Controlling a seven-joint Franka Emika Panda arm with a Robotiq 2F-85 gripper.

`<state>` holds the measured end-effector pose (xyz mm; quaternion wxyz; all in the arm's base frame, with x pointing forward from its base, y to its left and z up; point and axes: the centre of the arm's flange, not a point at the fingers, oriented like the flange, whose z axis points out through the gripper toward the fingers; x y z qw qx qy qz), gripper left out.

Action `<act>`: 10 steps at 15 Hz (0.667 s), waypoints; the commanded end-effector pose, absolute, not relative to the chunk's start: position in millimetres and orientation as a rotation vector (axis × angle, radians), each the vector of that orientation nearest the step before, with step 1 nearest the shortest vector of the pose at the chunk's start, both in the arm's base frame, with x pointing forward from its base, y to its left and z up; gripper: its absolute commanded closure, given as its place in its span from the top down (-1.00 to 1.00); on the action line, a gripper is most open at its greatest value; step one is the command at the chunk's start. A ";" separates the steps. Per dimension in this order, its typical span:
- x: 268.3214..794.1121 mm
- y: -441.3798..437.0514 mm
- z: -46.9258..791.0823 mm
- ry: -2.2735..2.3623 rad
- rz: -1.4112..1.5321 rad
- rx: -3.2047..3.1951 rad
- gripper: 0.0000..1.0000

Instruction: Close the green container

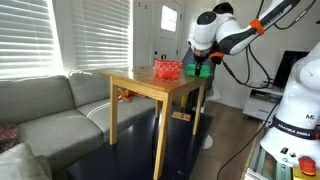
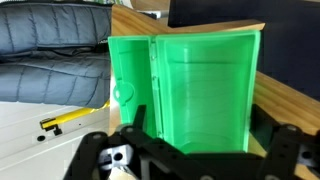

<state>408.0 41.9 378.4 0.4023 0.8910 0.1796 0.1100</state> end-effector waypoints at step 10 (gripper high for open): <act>410.7 51.7 388.0 0.456 0.355 2.176 1.00</act>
